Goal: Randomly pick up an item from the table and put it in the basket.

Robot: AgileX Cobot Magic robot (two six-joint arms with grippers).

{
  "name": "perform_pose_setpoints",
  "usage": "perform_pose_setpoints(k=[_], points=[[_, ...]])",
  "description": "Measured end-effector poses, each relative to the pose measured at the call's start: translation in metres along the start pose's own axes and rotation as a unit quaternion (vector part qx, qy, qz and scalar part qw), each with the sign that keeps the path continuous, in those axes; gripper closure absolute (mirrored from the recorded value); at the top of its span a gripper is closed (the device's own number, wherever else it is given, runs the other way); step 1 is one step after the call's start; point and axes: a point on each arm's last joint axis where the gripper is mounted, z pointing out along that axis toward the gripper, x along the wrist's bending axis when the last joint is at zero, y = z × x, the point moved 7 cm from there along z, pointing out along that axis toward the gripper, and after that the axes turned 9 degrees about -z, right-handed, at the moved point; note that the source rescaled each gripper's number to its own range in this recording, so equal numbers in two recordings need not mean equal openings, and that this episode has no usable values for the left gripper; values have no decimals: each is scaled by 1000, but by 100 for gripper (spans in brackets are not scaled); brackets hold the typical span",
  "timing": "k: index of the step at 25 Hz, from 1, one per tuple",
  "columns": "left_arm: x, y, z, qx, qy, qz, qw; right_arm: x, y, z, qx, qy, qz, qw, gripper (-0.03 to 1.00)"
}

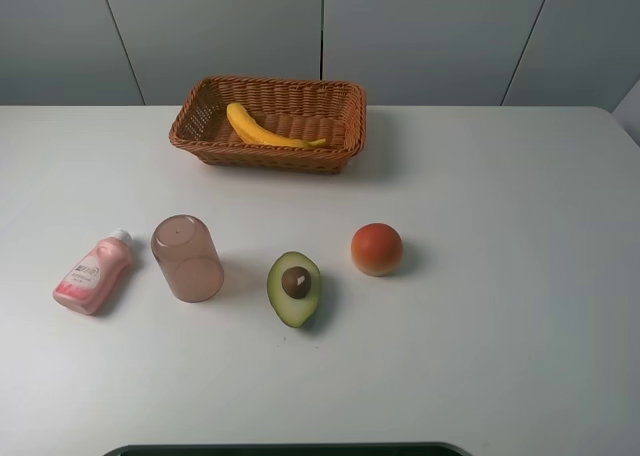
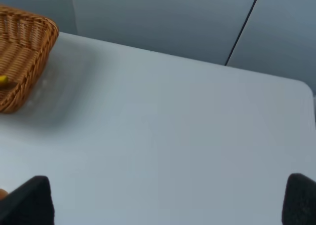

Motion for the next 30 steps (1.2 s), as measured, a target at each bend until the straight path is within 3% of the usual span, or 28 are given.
perform_pose_setpoints(k=[13,21,26,30], points=[[0,0,0,0,0,0,1000,43,-76,-44,-62,-53,21,996,-3],[0,0,0,0,0,0,1000,61,-112,-36,-53,-42,63,996,-3],[0,0,0,0,0,0,1000,73,-111,-37,-62,1,17,998,-3],[0,0,0,0,0,0,1000,72,-115,-38,-57,5,3,998,-3]])
